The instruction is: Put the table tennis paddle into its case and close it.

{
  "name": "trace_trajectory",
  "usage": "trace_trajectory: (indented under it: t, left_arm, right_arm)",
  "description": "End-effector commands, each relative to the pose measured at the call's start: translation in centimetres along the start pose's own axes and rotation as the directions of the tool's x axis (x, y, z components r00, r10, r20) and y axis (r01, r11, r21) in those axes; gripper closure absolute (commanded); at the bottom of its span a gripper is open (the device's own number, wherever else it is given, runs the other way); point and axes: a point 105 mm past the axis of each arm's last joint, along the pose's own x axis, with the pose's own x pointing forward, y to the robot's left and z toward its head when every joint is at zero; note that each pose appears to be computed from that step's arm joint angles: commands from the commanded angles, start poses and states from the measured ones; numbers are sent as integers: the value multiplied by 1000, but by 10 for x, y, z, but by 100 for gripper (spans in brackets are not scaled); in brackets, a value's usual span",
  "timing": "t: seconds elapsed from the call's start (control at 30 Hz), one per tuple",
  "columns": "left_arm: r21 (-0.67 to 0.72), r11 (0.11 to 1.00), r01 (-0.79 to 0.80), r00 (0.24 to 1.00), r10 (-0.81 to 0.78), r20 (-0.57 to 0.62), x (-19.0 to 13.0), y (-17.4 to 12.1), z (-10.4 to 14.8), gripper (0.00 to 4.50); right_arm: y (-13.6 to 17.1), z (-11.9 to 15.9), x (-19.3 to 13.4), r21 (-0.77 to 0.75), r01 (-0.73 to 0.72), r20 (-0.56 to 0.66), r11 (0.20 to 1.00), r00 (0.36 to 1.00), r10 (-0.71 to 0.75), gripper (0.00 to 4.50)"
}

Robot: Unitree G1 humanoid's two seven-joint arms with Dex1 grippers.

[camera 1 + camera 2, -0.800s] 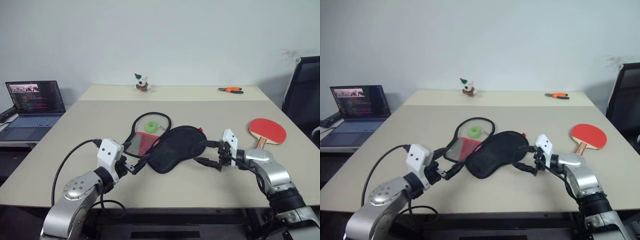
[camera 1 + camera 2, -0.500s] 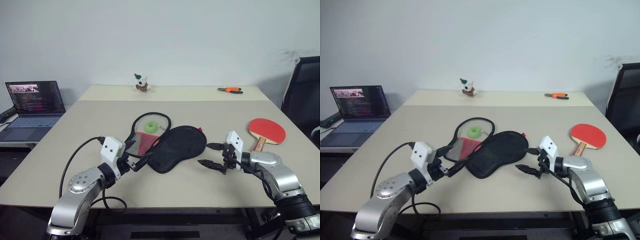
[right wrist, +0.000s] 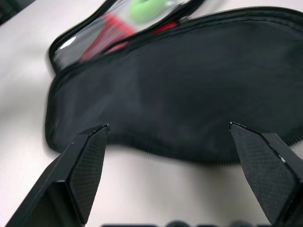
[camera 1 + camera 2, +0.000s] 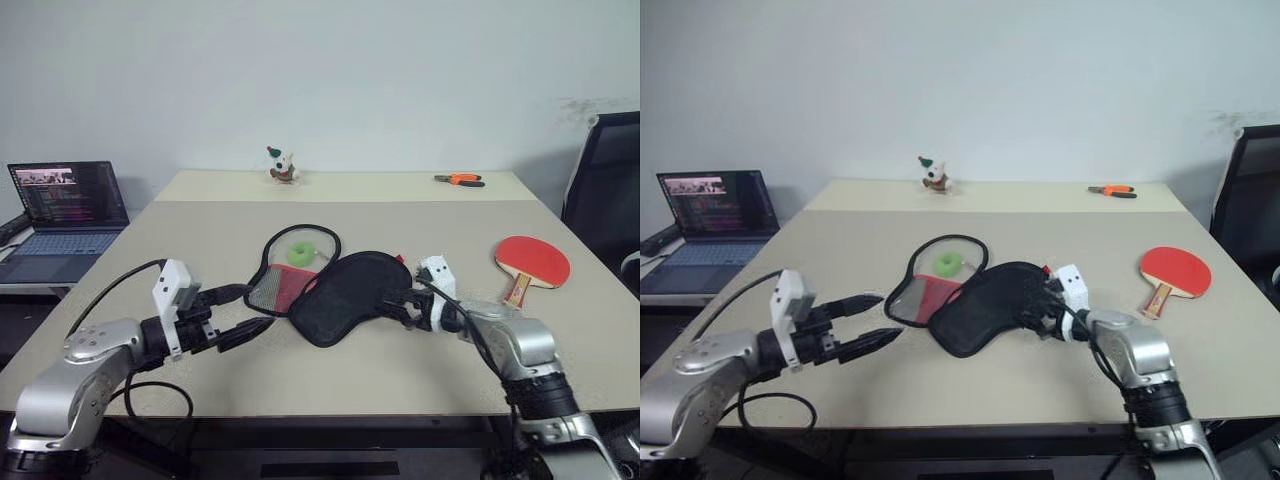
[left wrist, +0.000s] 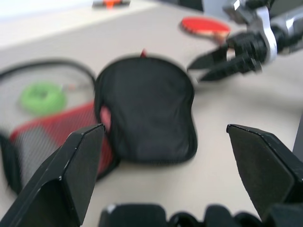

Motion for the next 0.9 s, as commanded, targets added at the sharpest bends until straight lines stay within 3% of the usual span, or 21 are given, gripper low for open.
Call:
trace_trajectory:
  t: [0.03, 0.13, 0.27, 0.43, 0.57, 0.9]
  left_arm:
    - [56, 998, -15, 1000, 16, -10, -6, 3, 8, 0]
    - [62, 998, -27, 1000, 27, 1, -7, 4, 12, 0]
    - [67, 998, -19, 1000, 20, -15, -8, 0, 12, 0]
    - [69, 998, -16, 1000, 17, -19, -9, 1, 13, 0]
    - [81, 997, 7, 1000, -5, -22, -4, 2, 19, 0]
    - [109, 994, 19, 999, -15, -29, -1, 6, 26, 0]
  right_arm:
    - [-26, 8, 0, 15, 150, 26, 989, 988, -150, 4]
    - [-26, 12, -1, 4, 158, 52, 987, 986, -158, 4]
    - [-8, 24, -12, -16, 51, 120, 999, 992, -49, 4]
    - [-4, 16, -27, -42, 53, 113, 998, 992, -48, 4]
    - [-17, 4, -19, 23, 165, 49, 986, 985, -166, 4]
    - [11, -3, 10, 183, 96, -17, 978, 995, -94, 4]
